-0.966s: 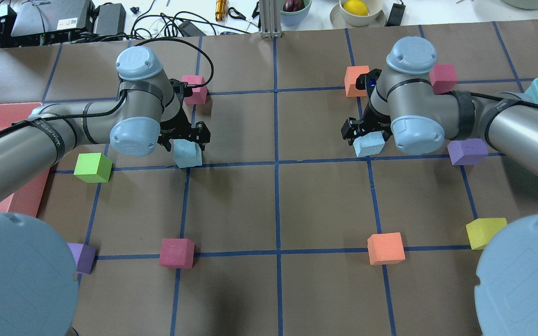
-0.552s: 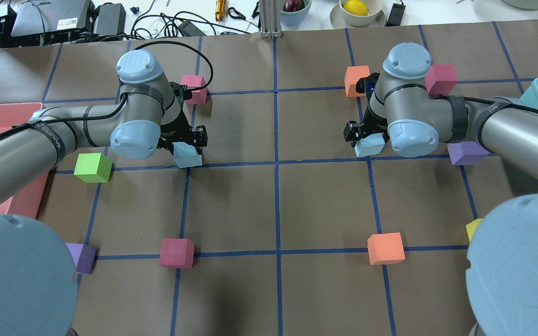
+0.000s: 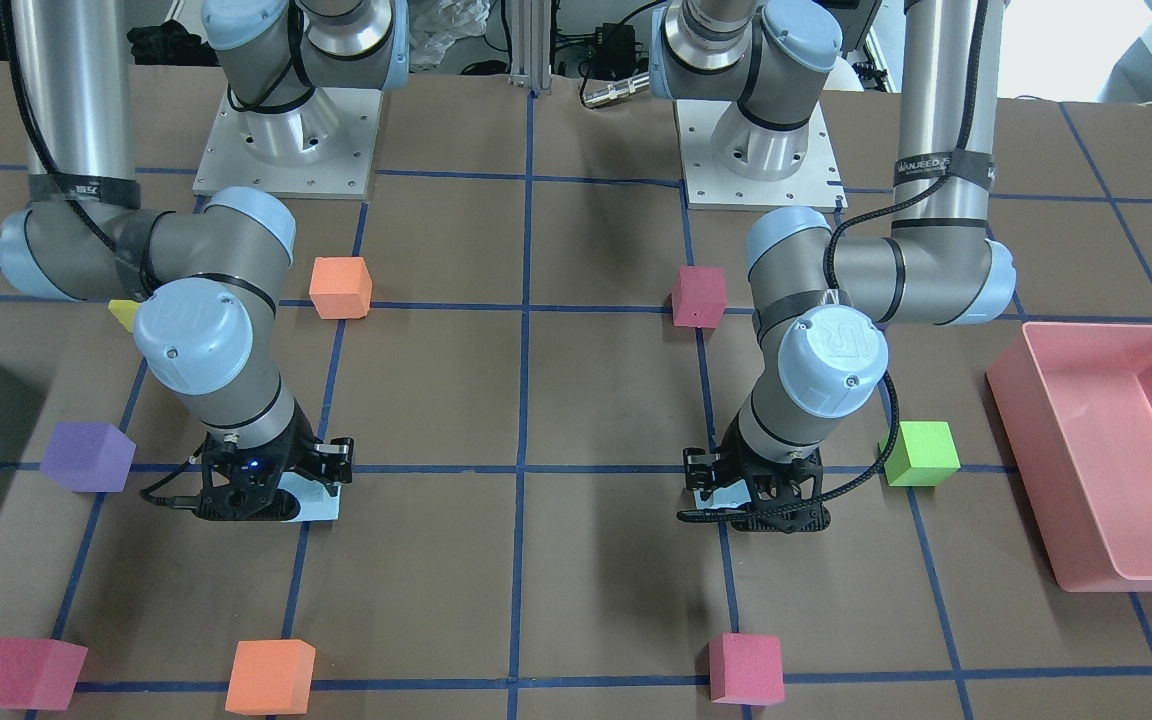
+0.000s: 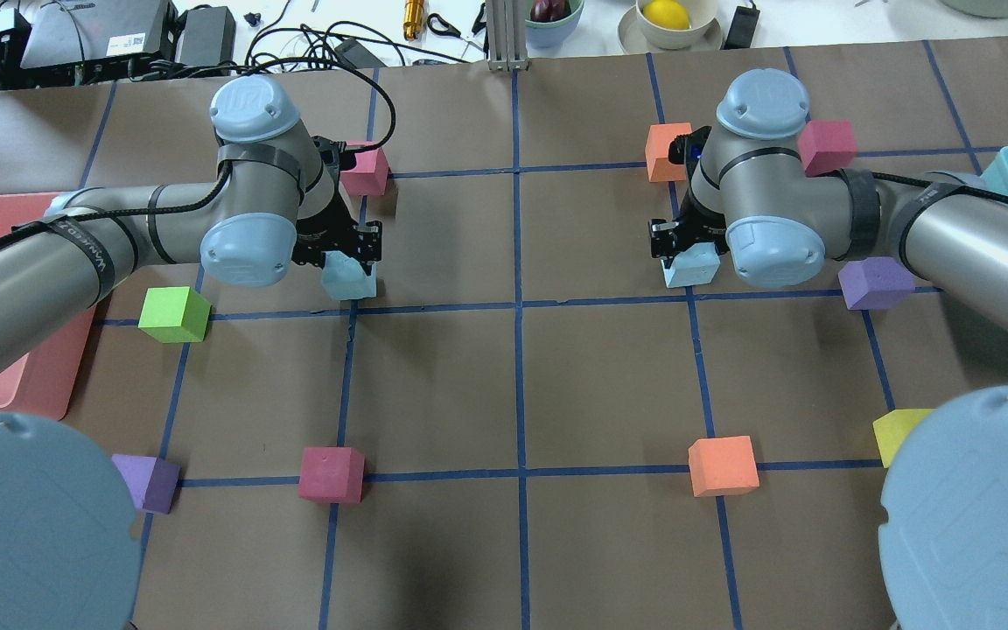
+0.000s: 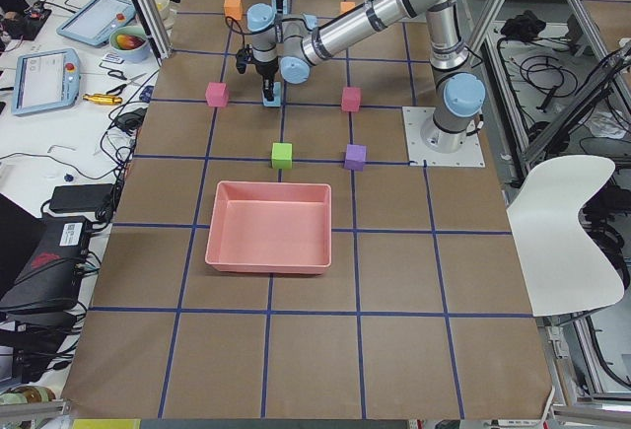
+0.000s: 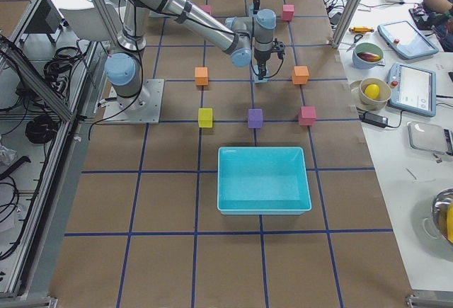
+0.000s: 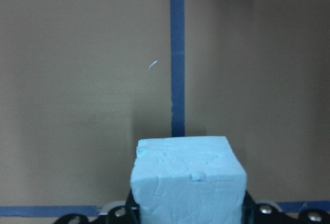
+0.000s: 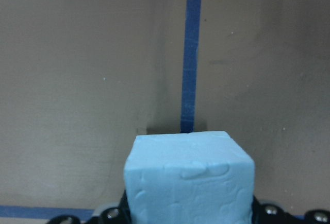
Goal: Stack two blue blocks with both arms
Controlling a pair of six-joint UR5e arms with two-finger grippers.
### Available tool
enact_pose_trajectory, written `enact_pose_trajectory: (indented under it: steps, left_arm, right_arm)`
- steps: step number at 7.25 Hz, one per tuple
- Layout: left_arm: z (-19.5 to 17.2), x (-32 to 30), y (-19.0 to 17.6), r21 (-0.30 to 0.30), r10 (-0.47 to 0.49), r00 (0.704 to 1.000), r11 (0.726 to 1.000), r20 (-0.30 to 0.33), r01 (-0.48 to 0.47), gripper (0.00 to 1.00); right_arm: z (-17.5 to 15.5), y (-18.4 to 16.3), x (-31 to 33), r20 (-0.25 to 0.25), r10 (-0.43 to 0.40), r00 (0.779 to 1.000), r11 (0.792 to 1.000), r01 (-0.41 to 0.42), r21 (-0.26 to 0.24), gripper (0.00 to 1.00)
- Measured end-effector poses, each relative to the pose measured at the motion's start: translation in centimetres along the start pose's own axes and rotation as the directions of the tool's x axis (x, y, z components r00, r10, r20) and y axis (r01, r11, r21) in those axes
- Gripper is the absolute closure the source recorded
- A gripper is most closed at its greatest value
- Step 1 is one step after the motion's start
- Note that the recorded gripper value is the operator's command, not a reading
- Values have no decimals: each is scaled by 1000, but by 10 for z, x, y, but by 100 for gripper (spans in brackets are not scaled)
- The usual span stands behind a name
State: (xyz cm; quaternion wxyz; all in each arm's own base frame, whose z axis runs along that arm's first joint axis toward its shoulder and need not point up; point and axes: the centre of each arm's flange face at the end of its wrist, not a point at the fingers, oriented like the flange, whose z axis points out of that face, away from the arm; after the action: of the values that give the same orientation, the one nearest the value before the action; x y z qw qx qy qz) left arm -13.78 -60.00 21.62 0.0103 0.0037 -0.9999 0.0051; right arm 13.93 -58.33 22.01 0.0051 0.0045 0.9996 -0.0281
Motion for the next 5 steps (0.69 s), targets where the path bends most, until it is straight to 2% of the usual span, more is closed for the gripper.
enact_pose_trajectory:
  steps: [1,3,5]
  left_arm:
    - [-9,2,-4,12,-7,1000,1000,-18,8,100]
    - [-26,6,-14,24,-28,999,999,-46,29,100]
    - [-48,8,-24,19,-33,998,999,-49,34,100]
  right_arm:
    - [-22,10,-25,18,55,998,998,-55,-11,100]
    - [-61,62,-107,16,122,992,990,-121,-69,100]
    - [-61,124,-171,-12,137,990,981,-137,-135,100]
